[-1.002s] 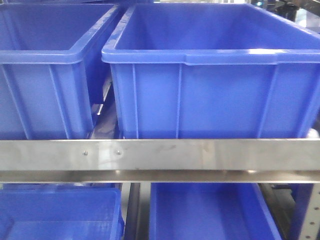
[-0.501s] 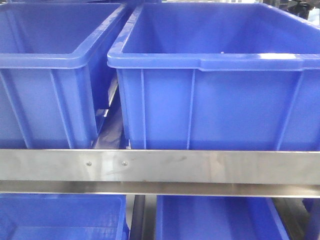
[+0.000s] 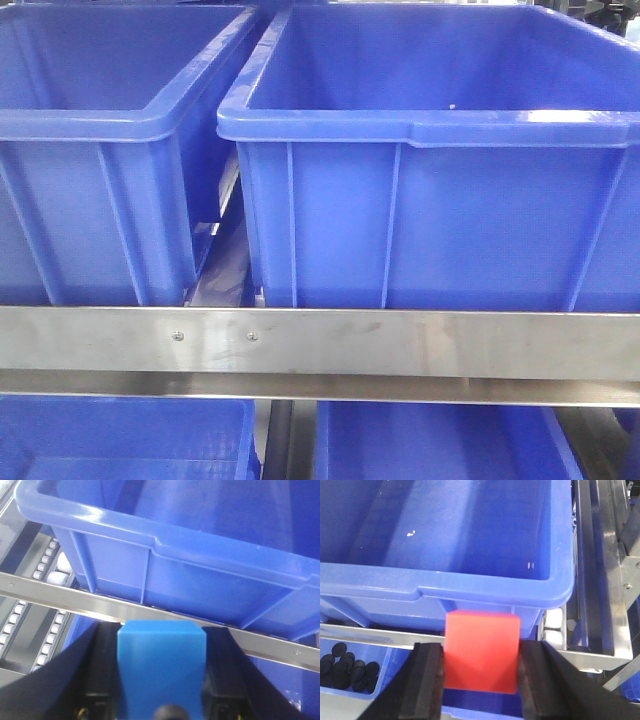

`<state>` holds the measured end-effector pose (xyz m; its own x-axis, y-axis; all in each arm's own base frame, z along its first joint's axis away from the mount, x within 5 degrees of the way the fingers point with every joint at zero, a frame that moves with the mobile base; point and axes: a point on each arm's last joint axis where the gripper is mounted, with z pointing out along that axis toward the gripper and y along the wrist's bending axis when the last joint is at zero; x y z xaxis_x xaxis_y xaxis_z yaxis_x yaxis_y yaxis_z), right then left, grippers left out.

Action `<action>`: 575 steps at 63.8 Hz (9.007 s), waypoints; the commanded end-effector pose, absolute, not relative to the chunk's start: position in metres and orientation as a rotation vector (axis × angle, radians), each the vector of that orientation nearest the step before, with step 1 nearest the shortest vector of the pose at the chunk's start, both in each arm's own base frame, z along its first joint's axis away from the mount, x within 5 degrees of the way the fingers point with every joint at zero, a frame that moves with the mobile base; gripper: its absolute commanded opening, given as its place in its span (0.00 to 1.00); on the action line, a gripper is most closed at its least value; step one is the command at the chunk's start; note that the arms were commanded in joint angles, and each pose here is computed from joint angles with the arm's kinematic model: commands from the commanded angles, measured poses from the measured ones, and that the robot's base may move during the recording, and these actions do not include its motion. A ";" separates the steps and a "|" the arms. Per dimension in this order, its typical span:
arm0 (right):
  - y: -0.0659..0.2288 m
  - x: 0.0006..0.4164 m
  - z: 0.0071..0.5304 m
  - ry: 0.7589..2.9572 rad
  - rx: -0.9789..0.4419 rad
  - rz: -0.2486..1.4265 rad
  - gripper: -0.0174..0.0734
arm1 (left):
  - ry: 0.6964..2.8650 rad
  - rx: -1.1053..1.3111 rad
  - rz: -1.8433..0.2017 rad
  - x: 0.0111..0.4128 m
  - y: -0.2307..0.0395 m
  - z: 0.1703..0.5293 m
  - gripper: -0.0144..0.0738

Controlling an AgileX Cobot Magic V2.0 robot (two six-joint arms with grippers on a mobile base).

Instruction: Sort and place red and blue blocks on shelf

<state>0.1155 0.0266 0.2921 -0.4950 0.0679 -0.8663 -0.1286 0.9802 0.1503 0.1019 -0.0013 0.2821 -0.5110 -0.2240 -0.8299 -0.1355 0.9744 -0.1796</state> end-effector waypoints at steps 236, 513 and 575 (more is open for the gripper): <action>0.053 0.216 0.373 1.856 -0.062 0.270 0.25 | 1.868 -0.172 -0.190 0.182 -0.016 0.368 0.30; 0.050 0.204 0.363 1.931 -0.066 0.248 0.26 | 1.935 -0.144 -0.112 0.152 -0.010 0.340 0.30; 0.033 0.139 0.330 1.889 -0.072 0.243 0.26 | 1.932 -0.126 -0.125 0.131 -0.008 0.304 0.30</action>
